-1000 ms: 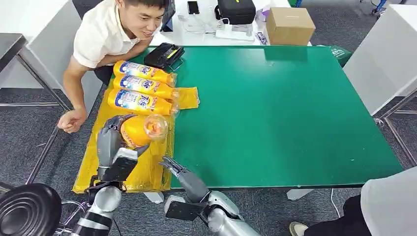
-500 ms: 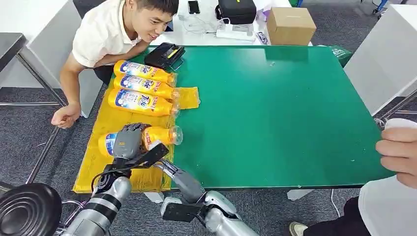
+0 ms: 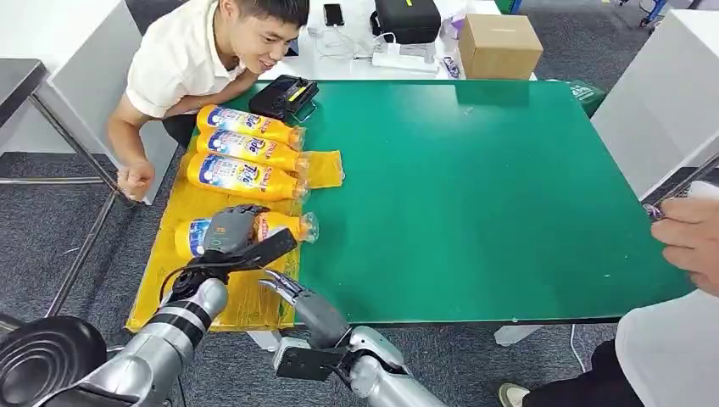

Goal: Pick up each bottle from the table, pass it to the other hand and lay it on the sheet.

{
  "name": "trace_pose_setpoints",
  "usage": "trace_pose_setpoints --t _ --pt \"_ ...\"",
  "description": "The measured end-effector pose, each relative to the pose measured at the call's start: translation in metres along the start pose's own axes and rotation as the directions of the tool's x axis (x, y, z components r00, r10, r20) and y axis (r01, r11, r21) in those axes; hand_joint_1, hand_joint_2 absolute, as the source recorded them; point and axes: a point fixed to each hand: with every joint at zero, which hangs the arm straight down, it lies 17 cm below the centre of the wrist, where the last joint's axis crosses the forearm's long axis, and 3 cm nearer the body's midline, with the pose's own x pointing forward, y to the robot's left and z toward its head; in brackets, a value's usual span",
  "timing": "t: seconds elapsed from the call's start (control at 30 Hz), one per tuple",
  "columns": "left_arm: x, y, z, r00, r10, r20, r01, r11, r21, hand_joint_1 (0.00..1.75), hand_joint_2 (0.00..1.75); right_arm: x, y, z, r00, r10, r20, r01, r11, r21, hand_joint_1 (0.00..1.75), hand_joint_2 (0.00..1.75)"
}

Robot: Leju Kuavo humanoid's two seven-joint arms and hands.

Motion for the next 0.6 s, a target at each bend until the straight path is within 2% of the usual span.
trace_pose_setpoints --t 0.17,0.3,0.47,0.6 --pt "0.002 -0.011 -0.001 0.999 0.032 0.008 -0.031 0.997 -0.064 0.0 1.75 0.001 0.0 -0.001 1.0 -0.001 0.004 0.001 1.0 -0.001 0.0 1.75" --pt "0.015 -0.023 0.002 0.985 0.164 0.043 -0.158 0.979 -0.127 0.0 1.75 0.003 -0.001 -0.001 1.0 -0.003 0.01 0.003 1.0 -0.003 0.0 1.75" --pt "0.049 -0.032 0.012 0.888 0.444 0.119 -0.405 0.879 -0.252 0.0 1.75 0.006 -0.001 -0.002 1.0 -0.009 0.027 0.01 1.0 -0.009 0.0 1.75" --pt "0.071 -0.029 0.022 0.773 0.612 0.164 -0.558 0.78 -0.283 0.0 1.75 0.006 0.0 -0.001 0.999 -0.015 0.031 0.015 1.0 -0.015 0.0 1.75"
